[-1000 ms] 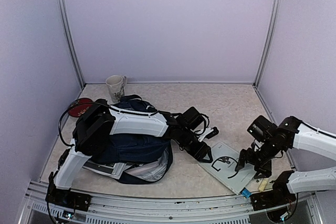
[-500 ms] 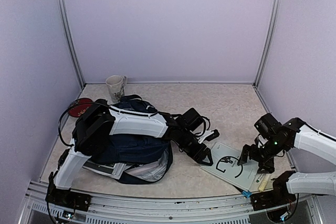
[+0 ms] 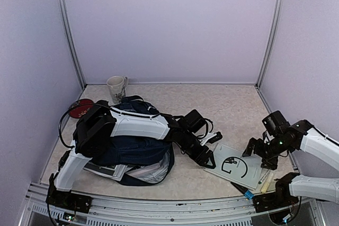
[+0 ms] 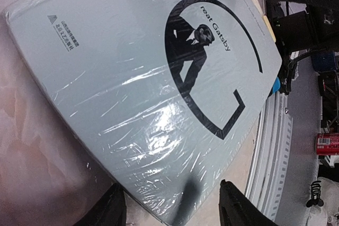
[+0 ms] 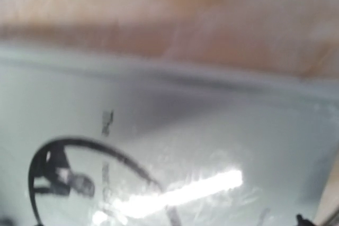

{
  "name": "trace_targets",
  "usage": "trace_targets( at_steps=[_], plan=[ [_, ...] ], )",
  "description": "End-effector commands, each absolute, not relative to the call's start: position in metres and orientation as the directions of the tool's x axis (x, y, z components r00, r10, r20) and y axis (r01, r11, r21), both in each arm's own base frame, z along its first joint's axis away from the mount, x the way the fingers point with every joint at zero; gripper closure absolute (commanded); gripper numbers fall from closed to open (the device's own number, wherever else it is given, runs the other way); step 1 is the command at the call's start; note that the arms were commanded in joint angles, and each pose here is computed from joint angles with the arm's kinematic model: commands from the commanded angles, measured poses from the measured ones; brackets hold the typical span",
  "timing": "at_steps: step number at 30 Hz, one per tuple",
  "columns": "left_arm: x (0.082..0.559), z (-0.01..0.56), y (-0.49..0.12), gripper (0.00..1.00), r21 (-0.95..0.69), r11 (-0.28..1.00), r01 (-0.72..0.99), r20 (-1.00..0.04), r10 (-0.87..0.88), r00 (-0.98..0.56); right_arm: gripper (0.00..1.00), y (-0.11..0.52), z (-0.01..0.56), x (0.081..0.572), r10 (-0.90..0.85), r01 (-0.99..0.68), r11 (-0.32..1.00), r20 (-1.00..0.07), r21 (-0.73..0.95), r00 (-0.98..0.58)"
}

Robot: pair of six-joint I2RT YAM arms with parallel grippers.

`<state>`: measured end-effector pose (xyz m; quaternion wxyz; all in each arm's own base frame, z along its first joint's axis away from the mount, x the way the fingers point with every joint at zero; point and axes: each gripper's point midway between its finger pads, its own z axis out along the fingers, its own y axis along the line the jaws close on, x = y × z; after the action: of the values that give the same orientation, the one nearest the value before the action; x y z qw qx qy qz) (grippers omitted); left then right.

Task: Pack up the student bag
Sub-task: Adjust the book at the corner of the board.

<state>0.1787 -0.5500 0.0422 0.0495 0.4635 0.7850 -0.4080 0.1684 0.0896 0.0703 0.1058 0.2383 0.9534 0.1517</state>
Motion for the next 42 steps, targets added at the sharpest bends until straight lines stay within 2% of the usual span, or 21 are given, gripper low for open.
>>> trace_targets(
  at_steps=[1,9,12,14,17,19,25,29,32,35,38,42],
  plan=[
    [0.161,0.050,-0.554,0.42,-0.598,0.190,0.778,-0.469,0.705,-0.532,0.00,0.072,0.058,0.180,0.550,0.494,0.823,-0.174,0.281,-0.817],
    [0.167,0.049,-0.555,0.42,-0.588,0.201,0.784,-0.474,0.699,-0.535,0.00,0.047,0.056,0.189,0.632,0.593,0.775,-0.236,0.219,-0.738],
    [0.174,0.048,-0.559,0.43,-0.573,0.223,0.788,-0.482,0.686,-0.545,0.00,0.055,0.037,0.182,0.635,0.593,0.767,-0.160,0.245,-0.755],
    [0.181,0.045,-0.562,0.47,-0.560,0.259,0.787,-0.480,0.673,-0.563,0.00,0.064,0.027,0.178,0.627,0.583,0.766,-0.113,0.271,-0.771],
    [0.186,0.036,-0.563,0.58,-0.557,0.305,0.772,-0.450,0.671,-0.589,0.00,0.066,0.025,0.180,0.617,0.569,0.772,-0.118,0.284,-0.778],
    [0.187,0.029,-0.562,0.61,-0.555,0.329,0.764,-0.429,0.674,-0.602,0.00,0.070,0.028,0.184,0.608,0.552,0.774,-0.122,0.311,-0.784],
    [0.189,0.013,-0.559,0.64,-0.524,0.385,0.760,-0.396,0.679,-0.617,0.00,0.097,0.034,0.197,0.553,0.453,0.764,-0.105,0.459,-0.827],
    [0.182,0.007,-0.559,0.67,-0.552,0.368,0.748,-0.373,0.693,-0.616,0.04,0.121,0.074,0.225,0.502,0.291,0.735,-0.202,0.612,-0.841],
    [0.179,0.005,-0.559,0.68,-0.582,0.351,0.733,-0.362,0.695,-0.621,0.07,0.143,0.119,0.238,0.476,0.132,0.657,-0.273,0.742,-0.836],
    [0.178,0.012,-0.558,0.69,-0.603,0.332,0.726,-0.375,0.685,-0.625,0.12,0.159,0.155,0.238,0.487,0.035,0.538,-0.276,0.842,-0.829],
    [0.176,0.020,-0.558,0.68,-0.630,0.303,0.715,-0.393,0.670,-0.630,0.17,0.168,0.177,0.235,0.484,-0.035,0.467,-0.289,0.884,-0.826],
    [0.180,0.030,-0.562,0.66,-0.666,0.278,0.692,-0.417,0.631,-0.654,0.19,0.186,0.195,0.241,0.436,-0.119,0.439,-0.327,0.891,-0.838]
  ],
)
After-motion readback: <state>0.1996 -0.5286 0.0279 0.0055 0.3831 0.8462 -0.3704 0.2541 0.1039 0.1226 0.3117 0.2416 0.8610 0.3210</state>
